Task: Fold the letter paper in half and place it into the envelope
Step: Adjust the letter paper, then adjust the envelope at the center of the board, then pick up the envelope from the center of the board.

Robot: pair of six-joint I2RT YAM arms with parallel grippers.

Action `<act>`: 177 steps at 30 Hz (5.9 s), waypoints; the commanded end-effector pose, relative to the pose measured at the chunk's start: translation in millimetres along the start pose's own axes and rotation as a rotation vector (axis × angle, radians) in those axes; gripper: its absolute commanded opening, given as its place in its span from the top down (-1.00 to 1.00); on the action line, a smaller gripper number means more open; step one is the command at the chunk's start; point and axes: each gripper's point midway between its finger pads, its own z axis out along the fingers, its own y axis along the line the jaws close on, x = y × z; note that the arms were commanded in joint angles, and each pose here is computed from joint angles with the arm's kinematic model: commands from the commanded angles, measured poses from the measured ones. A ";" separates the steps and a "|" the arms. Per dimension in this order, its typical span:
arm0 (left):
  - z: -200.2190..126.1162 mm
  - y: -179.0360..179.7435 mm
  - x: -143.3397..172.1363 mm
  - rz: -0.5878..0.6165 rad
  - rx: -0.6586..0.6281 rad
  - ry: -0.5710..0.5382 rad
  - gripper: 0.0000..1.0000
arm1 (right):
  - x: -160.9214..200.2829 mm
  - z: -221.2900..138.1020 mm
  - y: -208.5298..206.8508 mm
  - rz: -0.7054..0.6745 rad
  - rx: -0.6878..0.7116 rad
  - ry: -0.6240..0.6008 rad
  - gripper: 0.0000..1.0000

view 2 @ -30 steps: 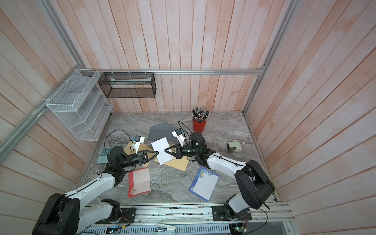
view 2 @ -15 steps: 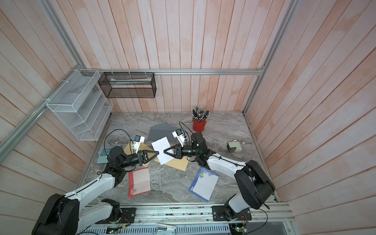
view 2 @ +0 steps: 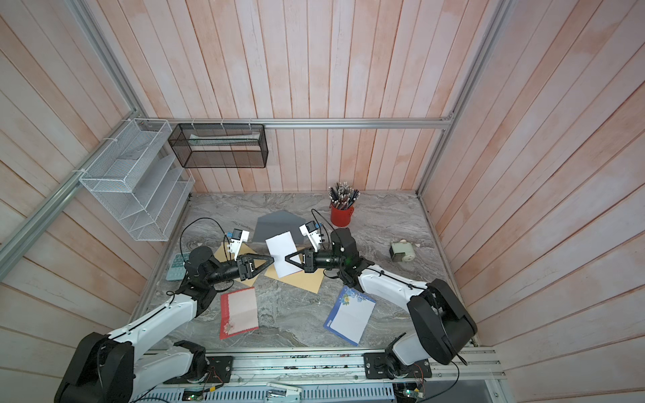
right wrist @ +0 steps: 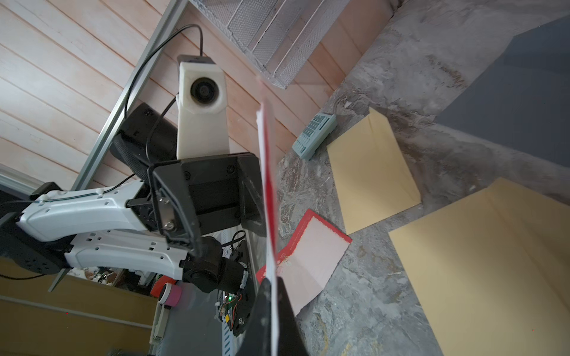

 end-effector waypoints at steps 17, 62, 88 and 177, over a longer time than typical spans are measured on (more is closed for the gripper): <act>56.4 39.3 117.7 -0.261 -0.332 0.093 -0.52 | -11.2 -141.2 -116.5 0.117 0.712 -0.284 1.00; 185.1 117.7 96.1 -0.380 -0.282 0.138 -0.38 | -7.3 -170.1 -112.6 0.070 0.747 -0.338 1.00; 72.8 190.2 -27.6 0.274 -0.914 0.263 -0.51 | -18.8 -157.1 -103.9 0.077 0.645 -0.340 1.00; 49.2 139.3 43.4 0.105 -0.707 0.368 1.00 | -13.8 -132.5 -117.5 0.092 0.610 -0.286 1.00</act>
